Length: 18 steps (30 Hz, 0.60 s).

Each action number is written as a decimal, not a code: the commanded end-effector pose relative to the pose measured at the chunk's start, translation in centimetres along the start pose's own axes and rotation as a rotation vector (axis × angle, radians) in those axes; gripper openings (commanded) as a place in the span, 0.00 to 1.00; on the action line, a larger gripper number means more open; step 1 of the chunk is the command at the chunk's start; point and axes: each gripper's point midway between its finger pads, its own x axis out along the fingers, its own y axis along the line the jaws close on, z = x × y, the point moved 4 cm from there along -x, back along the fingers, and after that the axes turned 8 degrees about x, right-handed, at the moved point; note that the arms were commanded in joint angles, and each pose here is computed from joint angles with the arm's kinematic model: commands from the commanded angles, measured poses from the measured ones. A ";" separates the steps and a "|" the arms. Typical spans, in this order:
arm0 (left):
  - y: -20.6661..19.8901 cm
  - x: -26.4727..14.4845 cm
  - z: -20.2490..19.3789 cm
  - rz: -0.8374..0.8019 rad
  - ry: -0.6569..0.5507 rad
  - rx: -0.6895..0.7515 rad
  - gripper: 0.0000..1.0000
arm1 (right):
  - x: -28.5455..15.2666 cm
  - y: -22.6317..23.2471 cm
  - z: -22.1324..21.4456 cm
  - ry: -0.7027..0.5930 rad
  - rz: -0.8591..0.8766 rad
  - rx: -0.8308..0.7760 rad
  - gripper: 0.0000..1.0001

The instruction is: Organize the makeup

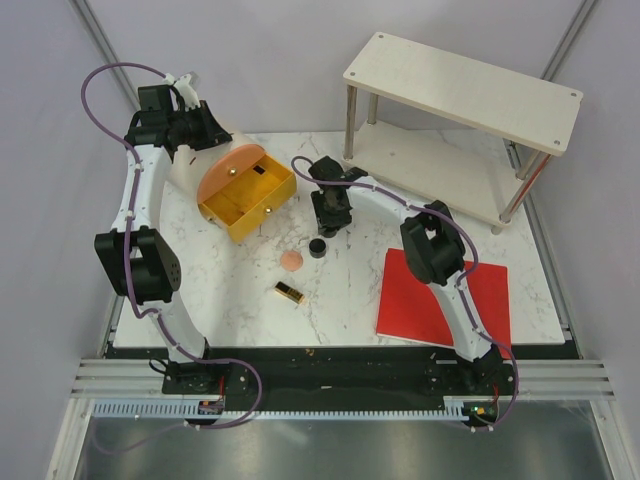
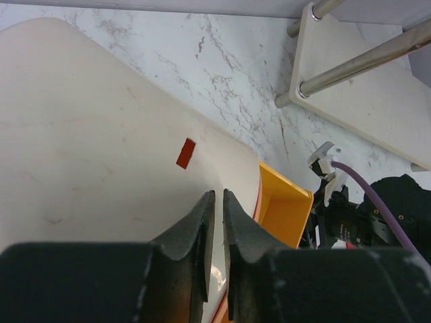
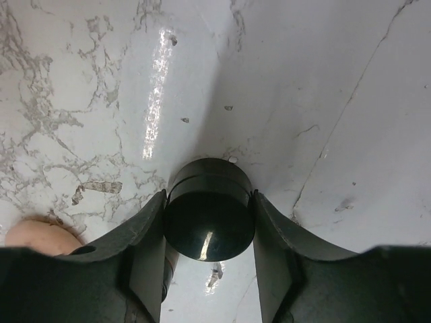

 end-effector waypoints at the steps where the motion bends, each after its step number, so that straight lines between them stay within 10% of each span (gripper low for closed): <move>1: 2.6 1.1 -7.8 0.086 0.292 -0.146 0.19 | 0.3 -0.5 0.3 -0.009 0.023 0.053 0.18; 18: 2.5 1.2 -7.9 0.076 0.297 -0.154 0.19 | -11.0 2.7 5.8 -0.195 0.263 0.067 0.07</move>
